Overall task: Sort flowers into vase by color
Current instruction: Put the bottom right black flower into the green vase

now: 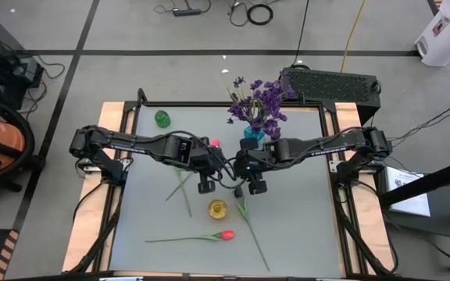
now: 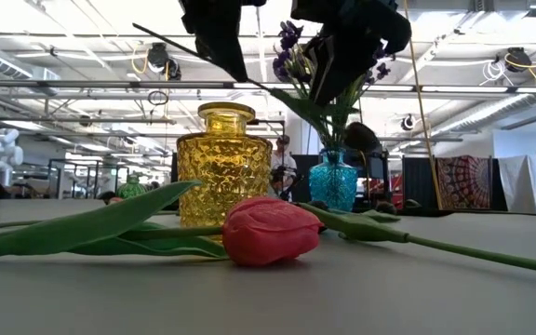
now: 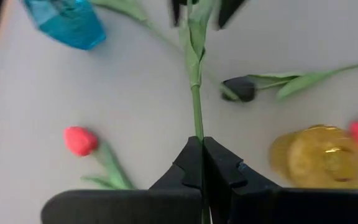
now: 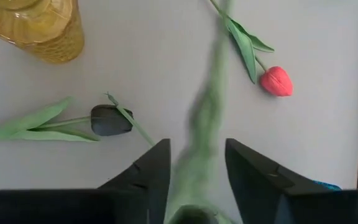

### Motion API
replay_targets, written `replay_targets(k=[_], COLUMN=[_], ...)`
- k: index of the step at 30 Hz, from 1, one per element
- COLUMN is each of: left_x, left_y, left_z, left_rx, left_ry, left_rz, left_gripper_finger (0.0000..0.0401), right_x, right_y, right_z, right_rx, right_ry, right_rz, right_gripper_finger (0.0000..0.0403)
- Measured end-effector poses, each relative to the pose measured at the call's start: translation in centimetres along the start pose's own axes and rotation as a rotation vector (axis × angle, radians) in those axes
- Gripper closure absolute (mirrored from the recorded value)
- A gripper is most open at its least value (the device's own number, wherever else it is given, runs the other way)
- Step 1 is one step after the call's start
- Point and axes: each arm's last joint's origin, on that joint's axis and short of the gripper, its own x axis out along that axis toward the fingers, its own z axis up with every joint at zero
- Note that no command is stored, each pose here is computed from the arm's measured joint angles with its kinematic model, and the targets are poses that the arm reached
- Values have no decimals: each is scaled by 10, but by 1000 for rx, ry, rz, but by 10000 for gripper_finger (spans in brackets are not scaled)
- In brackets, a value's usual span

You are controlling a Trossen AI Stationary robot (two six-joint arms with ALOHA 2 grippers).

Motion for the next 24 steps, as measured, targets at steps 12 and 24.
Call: replay_targets(k=[12,24], left_x=[-3,-75], left_y=[4,20], left_z=[-1,-10], left_rx=[24,-8], left_ry=[-11,-208], left_rz=[101,211], left_gripper_finger=[401,401], right_x=[-22,-97], right_y=[0,-3], right_z=[5,-1], right_rx=[27,52], right_ry=[-108,-360], right_rz=[-10,-29], right_gripper_finger=[227,238])
